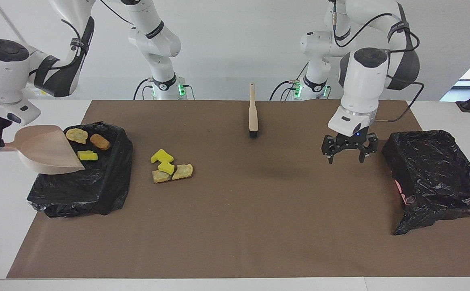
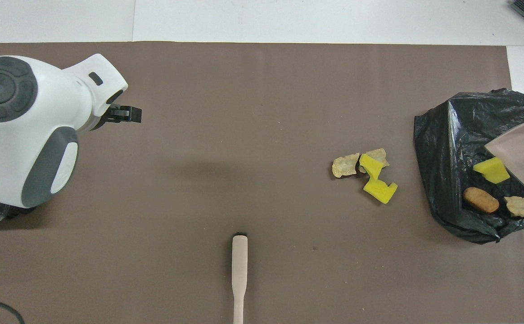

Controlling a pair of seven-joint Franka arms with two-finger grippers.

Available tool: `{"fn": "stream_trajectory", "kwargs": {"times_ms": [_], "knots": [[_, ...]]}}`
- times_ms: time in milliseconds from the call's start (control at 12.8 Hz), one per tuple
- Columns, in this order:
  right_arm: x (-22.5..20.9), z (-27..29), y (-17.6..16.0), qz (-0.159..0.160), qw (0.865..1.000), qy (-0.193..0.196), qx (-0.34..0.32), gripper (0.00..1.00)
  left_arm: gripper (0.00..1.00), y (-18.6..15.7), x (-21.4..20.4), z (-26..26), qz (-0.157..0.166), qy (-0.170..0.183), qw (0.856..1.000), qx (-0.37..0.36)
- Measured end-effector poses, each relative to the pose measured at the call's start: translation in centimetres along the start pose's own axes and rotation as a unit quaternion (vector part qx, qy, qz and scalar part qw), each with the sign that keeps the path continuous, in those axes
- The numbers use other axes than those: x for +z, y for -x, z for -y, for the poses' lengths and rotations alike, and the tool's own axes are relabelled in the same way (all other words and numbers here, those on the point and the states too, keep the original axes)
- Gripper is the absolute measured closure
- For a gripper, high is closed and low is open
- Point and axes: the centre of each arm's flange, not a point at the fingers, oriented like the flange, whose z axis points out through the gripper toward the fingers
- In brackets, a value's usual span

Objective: Sweep and dump trash in bin
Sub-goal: 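Tip the dustpan with the right gripper to dump trash into the bag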

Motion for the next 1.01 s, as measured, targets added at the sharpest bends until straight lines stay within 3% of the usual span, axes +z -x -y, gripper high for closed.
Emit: {"fn": "stream_trajectory", "kwargs": {"times_ms": [312,545,779,1013], "knots": [[-4.0,1.7,1.9,0.022,1.000,0.004,0.019,0.68,0.00,2.4,-8.4,3.7,0.038,0.016,0.999,-0.019],[-7.4,3.2,1.9,0.000,0.996,-0.029,0.085,0.68,0.00,4.5,-12.6,8.2,0.073,0.041,0.996,-0.013],[-9.2,2.8,-0.4,-0.076,0.974,-0.065,0.202,0.68,0.00,5.5,-14.1,11.4,0.087,0.068,0.994,-0.024],[-11.3,-0.7,-4.0,-0.107,0.942,-0.099,0.302,0.68,0.00,5.9,-13.8,11.6,0.105,0.071,0.992,-0.015]]}}
